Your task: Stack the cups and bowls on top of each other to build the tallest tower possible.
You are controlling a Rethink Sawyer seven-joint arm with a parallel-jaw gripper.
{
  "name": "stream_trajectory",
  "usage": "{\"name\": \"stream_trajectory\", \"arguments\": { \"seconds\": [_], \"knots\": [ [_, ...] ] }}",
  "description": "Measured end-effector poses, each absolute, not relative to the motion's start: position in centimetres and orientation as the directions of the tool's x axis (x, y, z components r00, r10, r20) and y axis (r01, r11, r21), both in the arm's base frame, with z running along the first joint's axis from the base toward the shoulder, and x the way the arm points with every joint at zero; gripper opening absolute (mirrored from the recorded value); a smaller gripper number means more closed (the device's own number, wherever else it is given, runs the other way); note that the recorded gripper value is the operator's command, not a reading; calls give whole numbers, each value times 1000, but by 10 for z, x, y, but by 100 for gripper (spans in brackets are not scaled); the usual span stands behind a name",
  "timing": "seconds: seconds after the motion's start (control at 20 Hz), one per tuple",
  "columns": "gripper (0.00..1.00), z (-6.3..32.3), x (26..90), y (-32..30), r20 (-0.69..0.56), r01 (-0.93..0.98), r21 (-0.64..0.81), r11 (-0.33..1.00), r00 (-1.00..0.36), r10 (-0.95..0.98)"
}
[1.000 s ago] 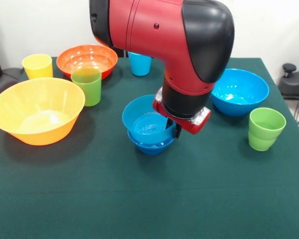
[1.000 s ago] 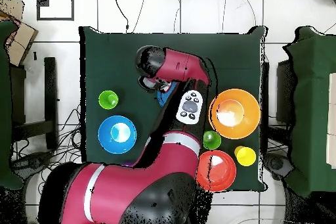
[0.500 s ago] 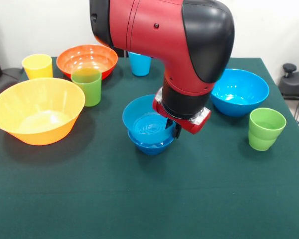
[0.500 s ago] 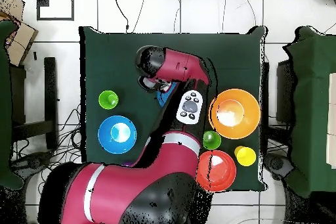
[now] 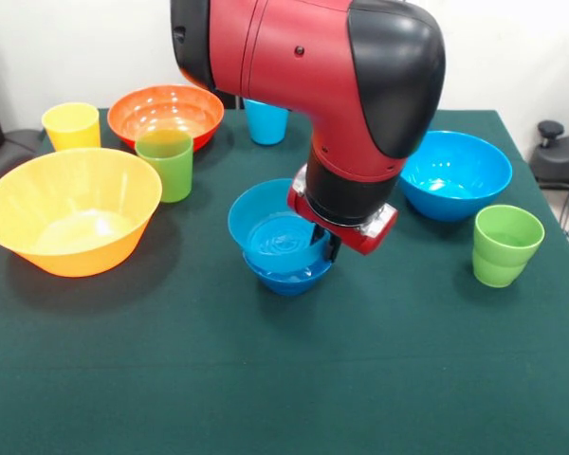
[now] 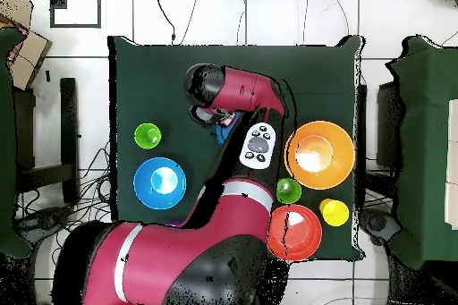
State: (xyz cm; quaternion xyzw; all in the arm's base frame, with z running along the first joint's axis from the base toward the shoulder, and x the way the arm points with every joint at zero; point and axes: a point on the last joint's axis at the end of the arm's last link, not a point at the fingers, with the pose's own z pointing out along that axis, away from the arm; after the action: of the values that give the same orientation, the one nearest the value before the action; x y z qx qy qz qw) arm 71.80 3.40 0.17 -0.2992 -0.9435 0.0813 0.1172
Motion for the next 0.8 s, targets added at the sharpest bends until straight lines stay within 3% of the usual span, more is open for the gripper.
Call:
{"name": "stream_trajectory", "arguments": {
  "seconds": [0.8],
  "knots": [
    [0,0,713,28,161,512,-257,820,-814,559]
  ]
}}
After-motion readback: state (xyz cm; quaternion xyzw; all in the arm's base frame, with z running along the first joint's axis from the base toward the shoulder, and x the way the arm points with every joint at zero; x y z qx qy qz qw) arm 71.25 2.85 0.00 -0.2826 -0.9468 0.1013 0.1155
